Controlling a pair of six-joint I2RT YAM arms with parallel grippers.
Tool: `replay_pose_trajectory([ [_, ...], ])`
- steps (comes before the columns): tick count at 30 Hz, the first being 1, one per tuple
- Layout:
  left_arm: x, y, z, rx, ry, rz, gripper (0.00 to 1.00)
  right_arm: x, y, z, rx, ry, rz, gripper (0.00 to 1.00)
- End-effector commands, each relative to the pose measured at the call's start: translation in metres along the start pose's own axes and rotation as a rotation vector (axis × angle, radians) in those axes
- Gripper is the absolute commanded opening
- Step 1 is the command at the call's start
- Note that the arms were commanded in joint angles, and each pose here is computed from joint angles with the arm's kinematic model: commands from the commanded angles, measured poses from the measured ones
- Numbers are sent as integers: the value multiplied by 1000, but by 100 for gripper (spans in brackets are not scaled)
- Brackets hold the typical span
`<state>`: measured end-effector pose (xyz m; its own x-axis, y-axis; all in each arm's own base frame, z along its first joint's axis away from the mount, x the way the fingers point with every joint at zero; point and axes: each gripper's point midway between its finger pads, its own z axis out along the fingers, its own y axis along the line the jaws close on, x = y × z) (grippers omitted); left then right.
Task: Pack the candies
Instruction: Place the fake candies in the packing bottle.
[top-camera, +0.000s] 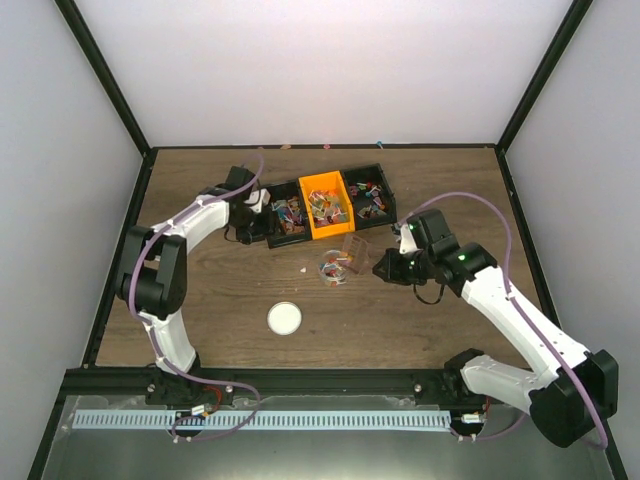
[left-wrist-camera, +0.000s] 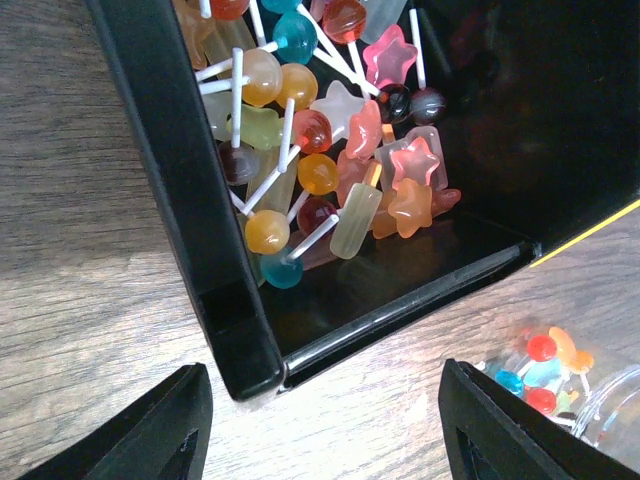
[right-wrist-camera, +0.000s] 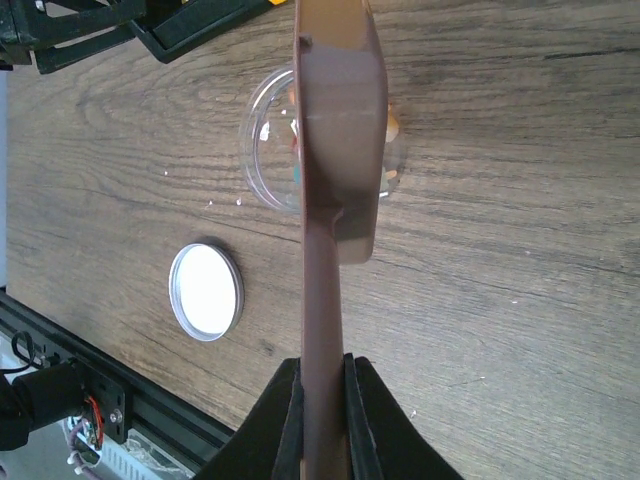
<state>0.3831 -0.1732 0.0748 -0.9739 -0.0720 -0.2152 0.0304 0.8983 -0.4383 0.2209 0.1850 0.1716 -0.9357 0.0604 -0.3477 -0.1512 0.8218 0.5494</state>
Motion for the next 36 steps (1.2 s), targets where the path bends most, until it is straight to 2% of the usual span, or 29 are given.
replay_pose_trajectory([
  [1,-13,-3,-2,18,-27,-5,64,-9,6,-15,31,-33,-16,1],
  [7,-19,-1,-2,21,-32,-14,64,-6,6,-19,42,-26,-28,1],
  [16,-26,2,-3,8,-46,-23,64,-2,17,-7,150,15,-96,1],
  [22,-29,8,-3,-31,-58,-24,64,-8,17,-7,199,4,-113,1],
  [25,-34,12,-4,-60,-71,-26,63,-16,28,-10,166,-20,-105,1],
  [32,-62,21,-18,-176,-138,-9,55,-50,66,-20,53,-118,15,1],
  [36,-66,33,-10,-241,-129,-11,50,-77,70,-21,50,-209,164,1],
])
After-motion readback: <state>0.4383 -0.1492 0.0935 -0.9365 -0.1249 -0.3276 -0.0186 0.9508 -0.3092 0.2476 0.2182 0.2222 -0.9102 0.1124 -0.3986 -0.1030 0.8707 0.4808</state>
